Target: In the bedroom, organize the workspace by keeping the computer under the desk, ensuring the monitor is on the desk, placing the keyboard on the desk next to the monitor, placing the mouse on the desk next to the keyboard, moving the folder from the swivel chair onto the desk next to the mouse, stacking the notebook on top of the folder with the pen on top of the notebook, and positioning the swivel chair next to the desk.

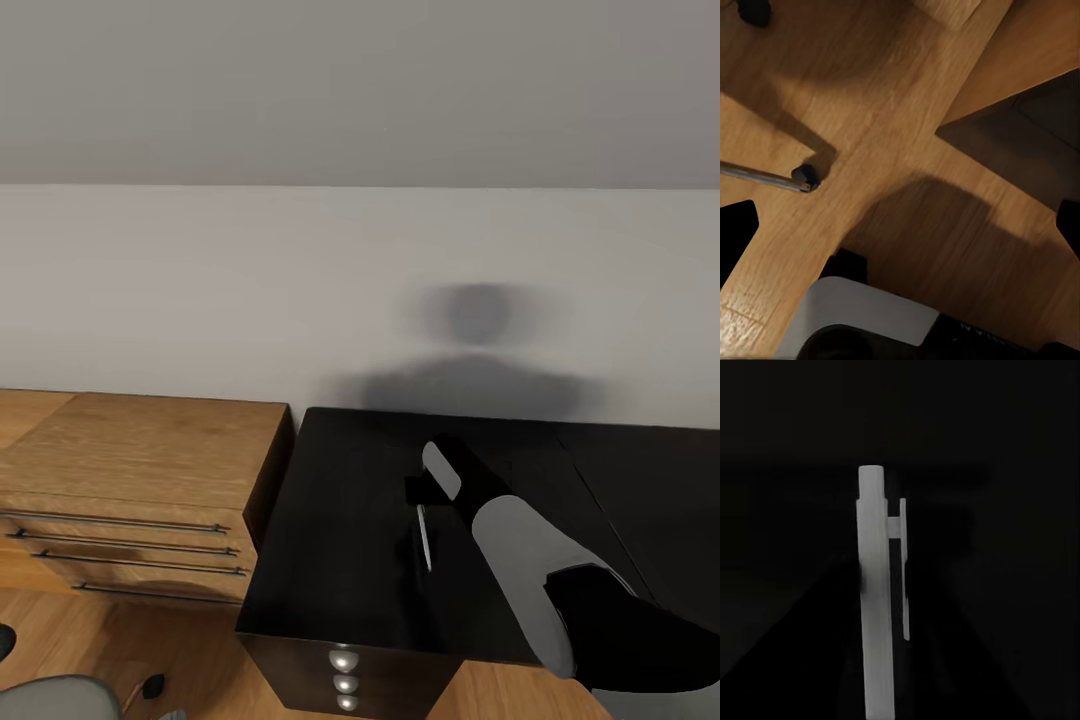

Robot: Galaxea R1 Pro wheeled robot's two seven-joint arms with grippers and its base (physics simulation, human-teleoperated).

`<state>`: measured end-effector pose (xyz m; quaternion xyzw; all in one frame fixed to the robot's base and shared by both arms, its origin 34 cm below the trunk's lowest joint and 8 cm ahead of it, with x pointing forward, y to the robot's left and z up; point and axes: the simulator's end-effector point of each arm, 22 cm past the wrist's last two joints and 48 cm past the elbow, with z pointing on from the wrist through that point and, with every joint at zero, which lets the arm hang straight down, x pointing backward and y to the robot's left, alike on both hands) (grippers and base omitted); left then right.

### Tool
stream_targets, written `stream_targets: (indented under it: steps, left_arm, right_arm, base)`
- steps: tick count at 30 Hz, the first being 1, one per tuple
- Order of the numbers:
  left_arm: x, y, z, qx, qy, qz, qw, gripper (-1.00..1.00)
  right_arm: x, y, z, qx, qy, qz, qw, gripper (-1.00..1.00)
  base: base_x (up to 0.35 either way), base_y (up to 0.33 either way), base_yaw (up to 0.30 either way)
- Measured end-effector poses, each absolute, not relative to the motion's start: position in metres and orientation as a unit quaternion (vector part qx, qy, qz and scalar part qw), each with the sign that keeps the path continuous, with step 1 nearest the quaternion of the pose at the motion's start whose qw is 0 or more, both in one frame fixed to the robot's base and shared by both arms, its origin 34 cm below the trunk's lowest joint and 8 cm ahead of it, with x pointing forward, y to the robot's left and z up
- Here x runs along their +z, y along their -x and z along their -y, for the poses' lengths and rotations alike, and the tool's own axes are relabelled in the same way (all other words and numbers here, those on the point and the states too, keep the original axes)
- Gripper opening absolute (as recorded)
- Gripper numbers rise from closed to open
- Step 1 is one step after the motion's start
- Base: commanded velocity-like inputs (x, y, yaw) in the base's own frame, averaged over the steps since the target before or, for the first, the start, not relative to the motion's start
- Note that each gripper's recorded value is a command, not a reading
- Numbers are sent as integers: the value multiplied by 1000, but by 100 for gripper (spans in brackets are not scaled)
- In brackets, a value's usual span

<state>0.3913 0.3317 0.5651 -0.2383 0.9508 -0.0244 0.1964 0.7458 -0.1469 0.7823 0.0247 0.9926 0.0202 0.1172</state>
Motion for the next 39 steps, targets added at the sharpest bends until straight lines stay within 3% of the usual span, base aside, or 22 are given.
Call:
stream_targets:
  steps: [27, 39]
  left_arm:
    - [595, -382, -335, -9, 239, -946, 220, 100]
    - [588, -369, -332, -10, 242, -949, 205, 100]
  right_arm:
    - [868, -784, 166, 55, -70, -980, 179, -100]
    - [868, -787, 173, 49, -74, -978, 186, -100]
  base:
    - [0, 0, -3]
    - [0, 0, -202]
